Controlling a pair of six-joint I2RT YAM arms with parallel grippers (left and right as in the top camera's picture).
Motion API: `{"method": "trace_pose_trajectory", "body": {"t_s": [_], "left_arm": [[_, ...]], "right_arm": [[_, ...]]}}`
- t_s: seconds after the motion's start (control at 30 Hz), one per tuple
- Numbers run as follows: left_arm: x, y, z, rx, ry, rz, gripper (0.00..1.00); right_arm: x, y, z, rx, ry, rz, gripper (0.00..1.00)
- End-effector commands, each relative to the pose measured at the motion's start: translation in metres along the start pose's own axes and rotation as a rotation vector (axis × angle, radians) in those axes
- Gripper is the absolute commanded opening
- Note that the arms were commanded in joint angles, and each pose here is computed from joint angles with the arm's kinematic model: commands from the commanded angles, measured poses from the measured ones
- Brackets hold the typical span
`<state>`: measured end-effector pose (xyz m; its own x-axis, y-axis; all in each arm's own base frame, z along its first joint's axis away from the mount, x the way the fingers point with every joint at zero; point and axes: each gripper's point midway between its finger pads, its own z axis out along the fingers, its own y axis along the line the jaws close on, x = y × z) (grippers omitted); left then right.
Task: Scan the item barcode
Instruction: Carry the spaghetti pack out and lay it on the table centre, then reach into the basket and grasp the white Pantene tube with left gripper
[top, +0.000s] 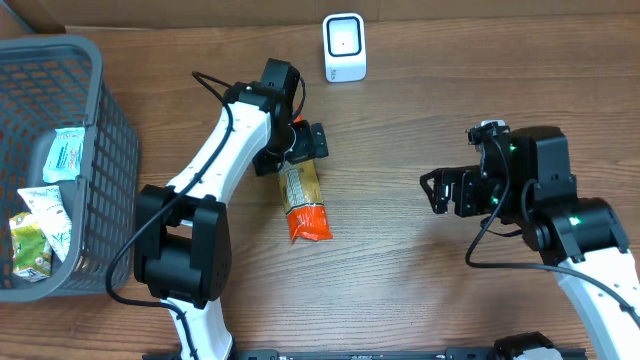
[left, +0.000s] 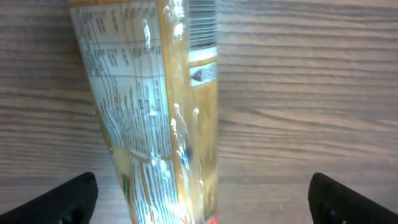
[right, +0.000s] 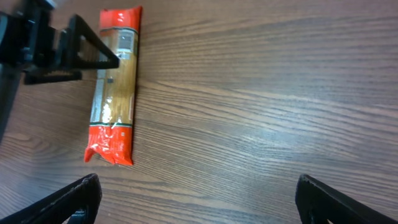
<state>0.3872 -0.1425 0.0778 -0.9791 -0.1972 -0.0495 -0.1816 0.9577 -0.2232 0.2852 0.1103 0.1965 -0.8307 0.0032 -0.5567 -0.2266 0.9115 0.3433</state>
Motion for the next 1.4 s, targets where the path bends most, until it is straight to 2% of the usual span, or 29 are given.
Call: {"method": "trace_pose_trajectory", "body": {"t_s": [0.0,0.17,0.37,0.47,0.6,0.8,1.03,1.17,1.37], "left_arm": [[-0.032,-0.02,-0.076,0.084,-0.165,0.117,1.0],[-0.051,-0.005,-0.194,0.075,-0.36,0.133,1.0],[-0.033,0.056,-0.313,-0.016,-0.568,0.044,1.0],[-0.016,0.096,-0.347,-0.065,-0.627,-0.037,0.99],[0.004,0.158,-0.368,-0.105,-0.654,-0.256,1.0],[0.021,0.239,-0.371,-0.17,-0.642,-0.525,1.0],[0.044,0.316,-0.336,-0.214,-0.523,-0.748,1.0],[0.045,0.338,-0.297,-0.167,-0.44,-0.781,1.0],[0.054,0.366,-0.231,-0.206,-0.312,-0.816,1.0]], "right_arm": [[-0.007,0.003,-0.001,-0.005,-0.009,-0.003,1.0],[-0.007,0.003,-0.001,-0.005,-0.008,-0.003,1.0],[-0.008,0.003,-0.001,-0.007,-0.015,-0.006,1.0],[-0.01,0.003,-0.001,-0.008,-0.021,-0.008,1.0],[-0.01,0.003,-0.001,-0.008,-0.021,-0.008,1.0],[-0.01,0.003,-0.001,-0.008,-0.021,-0.008,1.0],[-0.011,0.004,-0.001,-0.009,-0.025,-0.009,1.0],[-0.012,0.004,-0.001,-0.01,-0.03,-0.011,1.0],[-0.012,0.004,-0.001,-0.009,-0.029,-0.014,1.0]]}}
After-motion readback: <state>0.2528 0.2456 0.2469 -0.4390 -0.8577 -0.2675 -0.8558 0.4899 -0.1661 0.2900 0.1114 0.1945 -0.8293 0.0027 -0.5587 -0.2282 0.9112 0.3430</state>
